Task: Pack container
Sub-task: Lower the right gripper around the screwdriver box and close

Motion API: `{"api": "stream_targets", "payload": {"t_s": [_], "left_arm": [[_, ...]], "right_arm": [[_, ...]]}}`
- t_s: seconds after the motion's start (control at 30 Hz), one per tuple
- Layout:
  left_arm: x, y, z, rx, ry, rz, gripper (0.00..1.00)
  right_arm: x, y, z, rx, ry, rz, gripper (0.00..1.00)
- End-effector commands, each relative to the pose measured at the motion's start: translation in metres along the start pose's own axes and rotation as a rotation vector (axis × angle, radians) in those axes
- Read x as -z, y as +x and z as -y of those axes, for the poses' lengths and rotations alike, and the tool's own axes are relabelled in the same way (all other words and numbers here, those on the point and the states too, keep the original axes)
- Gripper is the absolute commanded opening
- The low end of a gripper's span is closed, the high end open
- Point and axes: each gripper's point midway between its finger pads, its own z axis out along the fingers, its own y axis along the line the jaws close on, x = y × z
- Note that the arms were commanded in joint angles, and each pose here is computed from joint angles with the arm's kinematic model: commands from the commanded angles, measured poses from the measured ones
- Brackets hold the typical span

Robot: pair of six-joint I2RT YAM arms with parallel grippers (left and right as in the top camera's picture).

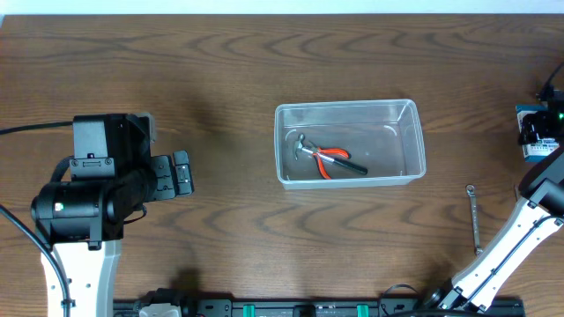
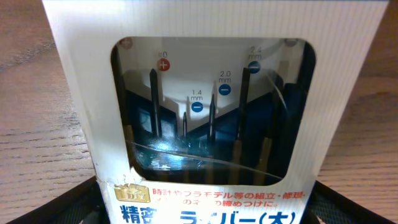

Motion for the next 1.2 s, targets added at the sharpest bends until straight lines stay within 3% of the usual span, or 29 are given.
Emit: {"api": "stream_targets", "payload": {"t_s": [0.0, 0.6, 0.97, 1.17], "left_arm": [[0.004, -0.004, -0.003, 0.012, -0.016, 0.019, 0.98], [0.004, -0.004, -0.003, 0.012, -0.016, 0.019, 0.98], [0.004, -0.004, -0.003, 0.012, -0.016, 0.019, 0.98], [0.004, -0.004, -0.003, 0.012, -0.016, 0.019, 0.98]], "right_arm": [[-0.011, 0.002, -0.001, -0.022, 0.006, -0.024, 0.85], [0.004, -0.006, 0.000, -0.045, 0.026, 0.007, 0.79], [0.079, -0.037, -0.017, 0.014, 0.096, 0.134, 0.74], [0.133, -0.057, -0.051, 0.088, 0.128, 0.228, 0.75]]}}
